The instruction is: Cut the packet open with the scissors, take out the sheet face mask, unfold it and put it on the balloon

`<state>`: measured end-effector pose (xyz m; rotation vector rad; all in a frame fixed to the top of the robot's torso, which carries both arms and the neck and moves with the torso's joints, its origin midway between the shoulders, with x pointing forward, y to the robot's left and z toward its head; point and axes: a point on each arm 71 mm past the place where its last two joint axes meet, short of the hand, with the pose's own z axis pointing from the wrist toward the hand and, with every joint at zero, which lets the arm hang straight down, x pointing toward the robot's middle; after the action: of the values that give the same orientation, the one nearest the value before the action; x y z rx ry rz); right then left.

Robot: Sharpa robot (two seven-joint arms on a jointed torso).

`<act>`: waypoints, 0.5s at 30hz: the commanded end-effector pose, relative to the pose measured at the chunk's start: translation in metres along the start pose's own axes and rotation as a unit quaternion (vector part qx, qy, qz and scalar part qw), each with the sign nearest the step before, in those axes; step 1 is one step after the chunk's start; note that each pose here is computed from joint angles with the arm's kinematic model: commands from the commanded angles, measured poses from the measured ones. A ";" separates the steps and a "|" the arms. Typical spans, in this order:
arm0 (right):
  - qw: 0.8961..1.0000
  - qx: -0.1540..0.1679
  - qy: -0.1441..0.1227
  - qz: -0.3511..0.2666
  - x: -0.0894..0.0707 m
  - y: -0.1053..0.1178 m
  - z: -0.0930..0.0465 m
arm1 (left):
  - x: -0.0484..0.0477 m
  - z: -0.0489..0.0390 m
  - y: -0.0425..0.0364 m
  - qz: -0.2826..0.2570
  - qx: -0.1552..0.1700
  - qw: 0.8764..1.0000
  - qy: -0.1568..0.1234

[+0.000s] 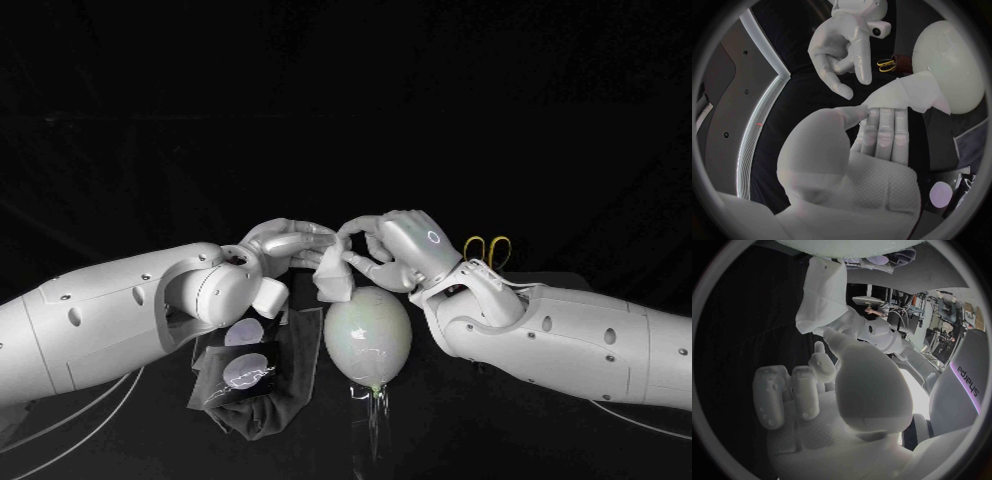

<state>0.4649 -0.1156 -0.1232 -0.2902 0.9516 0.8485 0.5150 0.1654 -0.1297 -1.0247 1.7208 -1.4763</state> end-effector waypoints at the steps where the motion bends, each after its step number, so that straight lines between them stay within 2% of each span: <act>1: 1.000 -0.010 0.008 -0.009 0.001 0.002 -0.001 | 0.0016 0.0005 -0.0013 -0.006 0.001 1.000 0.005; 15: 1.000 -0.008 0.017 -0.006 0.005 0.002 0.001 | 0.0049 0.0013 -0.0019 -0.008 0.003 1.000 0.009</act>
<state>0.4658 -0.1133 -0.1251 -0.3062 0.9640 0.8443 0.5147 0.1632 -0.1297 -1.0284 1.7241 -1.4808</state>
